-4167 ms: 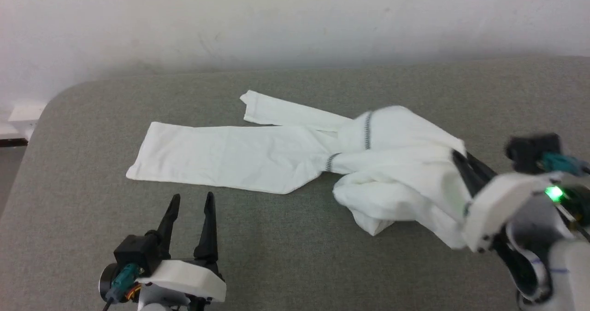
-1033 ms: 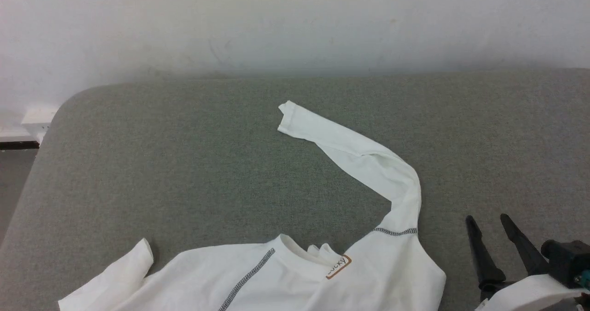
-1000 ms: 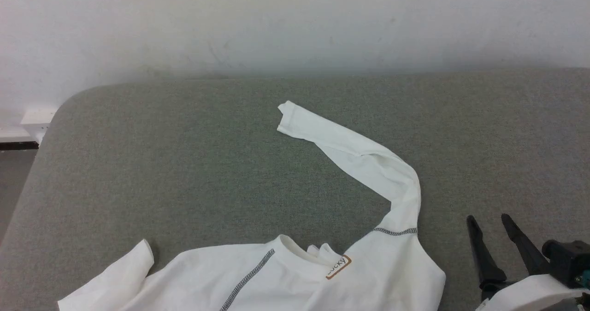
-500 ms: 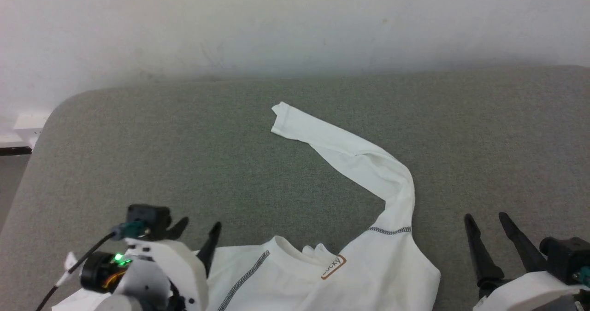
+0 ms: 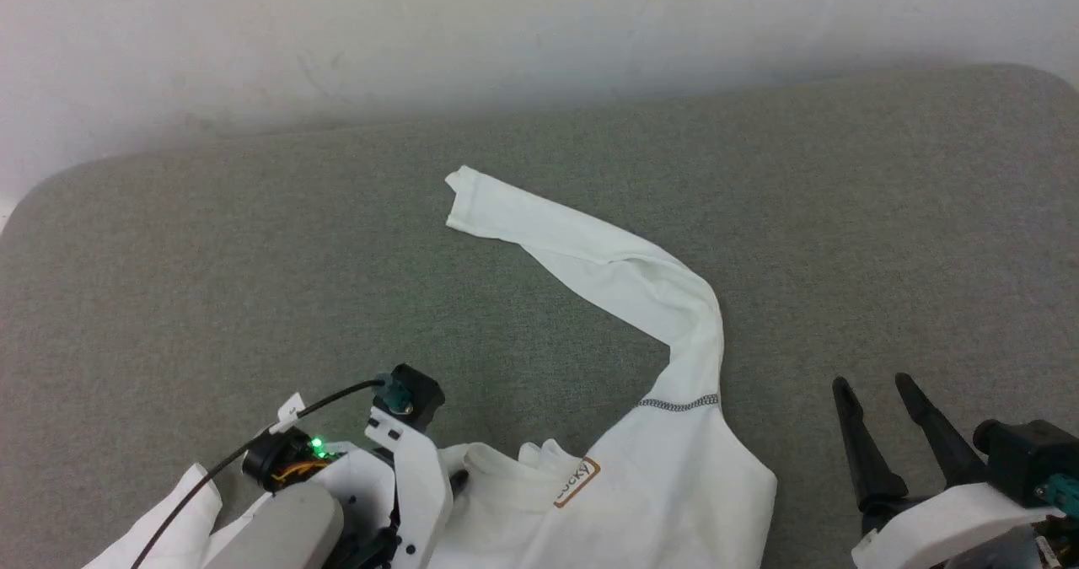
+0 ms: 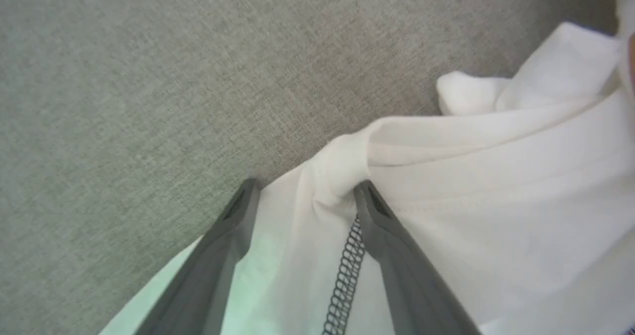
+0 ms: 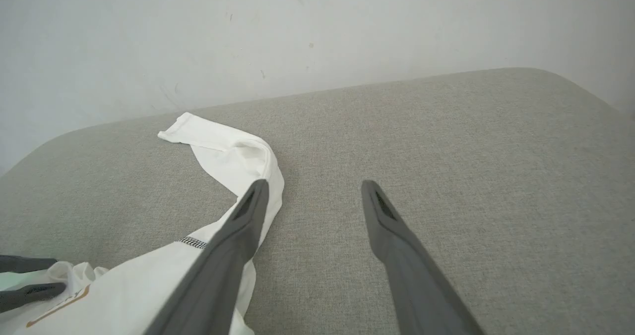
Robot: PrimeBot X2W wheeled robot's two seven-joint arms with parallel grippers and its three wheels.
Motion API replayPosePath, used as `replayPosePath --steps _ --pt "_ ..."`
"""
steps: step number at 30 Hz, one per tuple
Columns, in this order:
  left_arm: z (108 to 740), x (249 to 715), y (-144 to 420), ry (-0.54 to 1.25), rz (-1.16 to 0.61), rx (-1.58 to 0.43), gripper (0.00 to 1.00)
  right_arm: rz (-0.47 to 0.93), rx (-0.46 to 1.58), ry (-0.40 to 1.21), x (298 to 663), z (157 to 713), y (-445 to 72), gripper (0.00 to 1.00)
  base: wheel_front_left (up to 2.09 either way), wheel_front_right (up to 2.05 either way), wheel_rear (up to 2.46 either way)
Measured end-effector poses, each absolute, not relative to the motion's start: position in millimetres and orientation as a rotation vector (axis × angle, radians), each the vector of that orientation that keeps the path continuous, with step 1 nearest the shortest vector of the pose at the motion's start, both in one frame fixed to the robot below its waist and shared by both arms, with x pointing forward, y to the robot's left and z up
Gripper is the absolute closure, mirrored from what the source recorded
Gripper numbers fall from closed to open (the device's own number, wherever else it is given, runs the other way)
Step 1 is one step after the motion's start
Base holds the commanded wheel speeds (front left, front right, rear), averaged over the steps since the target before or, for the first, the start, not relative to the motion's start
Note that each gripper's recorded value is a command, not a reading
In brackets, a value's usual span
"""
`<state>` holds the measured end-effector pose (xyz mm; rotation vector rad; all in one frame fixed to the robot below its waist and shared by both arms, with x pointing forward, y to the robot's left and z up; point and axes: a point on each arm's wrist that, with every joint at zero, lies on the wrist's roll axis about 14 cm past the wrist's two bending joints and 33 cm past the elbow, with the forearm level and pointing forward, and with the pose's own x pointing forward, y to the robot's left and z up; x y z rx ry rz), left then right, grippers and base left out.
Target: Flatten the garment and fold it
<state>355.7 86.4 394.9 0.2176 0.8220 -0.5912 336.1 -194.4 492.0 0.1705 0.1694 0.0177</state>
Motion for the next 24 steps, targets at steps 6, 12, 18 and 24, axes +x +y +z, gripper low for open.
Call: replayPosePath --steps 6,12,18,24 --pt "377 363 84 0.897 -0.652 0.311 1.00 0.000 0.181 0.182 337 486 -198 0.00 0.00 0.00 0.00" --pt "398 388 82 0.772 -0.638 0.261 1.00 -0.015 0.187 0.192 336 481 -203 0.00 0.00 0.00 0.00" --pt "472 460 140 0.461 -0.345 0.153 1.00 0.002 0.196 0.194 337 479 -197 0.00 0.00 0.00 0.00" --pt "452 462 192 0.507 -0.135 0.009 1.00 0.001 0.200 0.194 340 477 -197 0.00 0.00 0.00 0.00"
